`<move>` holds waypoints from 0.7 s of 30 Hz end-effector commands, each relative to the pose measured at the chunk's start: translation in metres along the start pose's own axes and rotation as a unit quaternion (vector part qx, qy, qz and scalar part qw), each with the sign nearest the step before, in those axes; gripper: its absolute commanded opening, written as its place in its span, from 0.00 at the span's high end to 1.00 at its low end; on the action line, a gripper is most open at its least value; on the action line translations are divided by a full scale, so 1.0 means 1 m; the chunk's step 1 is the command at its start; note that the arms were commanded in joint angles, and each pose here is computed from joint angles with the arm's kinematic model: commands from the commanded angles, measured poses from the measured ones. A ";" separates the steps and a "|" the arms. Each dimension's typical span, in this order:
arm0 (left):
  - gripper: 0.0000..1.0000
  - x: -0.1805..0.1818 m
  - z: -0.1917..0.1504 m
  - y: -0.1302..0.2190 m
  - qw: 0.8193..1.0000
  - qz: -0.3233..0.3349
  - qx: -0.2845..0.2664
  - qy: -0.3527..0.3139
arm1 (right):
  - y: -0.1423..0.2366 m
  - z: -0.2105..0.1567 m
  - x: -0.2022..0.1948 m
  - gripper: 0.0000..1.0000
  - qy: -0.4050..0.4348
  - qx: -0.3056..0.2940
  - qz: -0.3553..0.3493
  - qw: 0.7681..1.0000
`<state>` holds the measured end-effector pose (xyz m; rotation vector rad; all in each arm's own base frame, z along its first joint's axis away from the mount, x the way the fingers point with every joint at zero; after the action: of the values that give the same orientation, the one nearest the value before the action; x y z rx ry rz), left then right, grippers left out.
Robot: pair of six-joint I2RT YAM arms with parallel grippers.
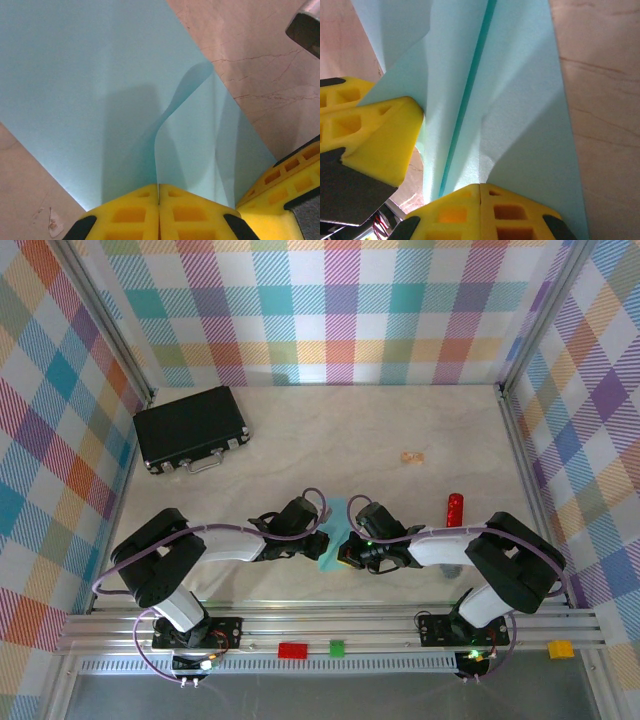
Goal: Fold a paper plane with a square sheet of paper (pick it up from the middle)
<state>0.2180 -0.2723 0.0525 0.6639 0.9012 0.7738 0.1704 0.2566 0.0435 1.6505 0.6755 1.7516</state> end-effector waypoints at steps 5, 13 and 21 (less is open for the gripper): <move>0.92 0.010 -0.005 -0.003 1.000 0.015 0.009 -0.006 | 0.002 -0.017 -0.034 0.92 -0.028 0.021 -0.074 0.997; 0.93 0.014 -0.017 -0.006 0.999 0.000 0.033 0.021 | 0.005 -0.008 -0.017 0.90 -0.017 0.004 -0.045 0.999; 0.95 0.024 -0.027 -0.011 0.996 0.004 0.060 0.072 | 0.025 0.007 0.008 0.87 -0.010 -0.047 -0.005 0.999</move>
<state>0.2192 -0.2728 0.0504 0.6270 0.9827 0.7366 0.1728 0.2508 0.0606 1.6129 0.6230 1.7534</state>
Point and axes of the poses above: each hand's point on the last joint's axis, 136 mm out from that joint toward the fingers, its own y axis back along the fingers, its own x axis along the line the jaws close on, z = x × y, the point moved 4 cm from there along y, back along the fingers, and after that the axes turned 8 degrees about y, right-handed, at the moved point
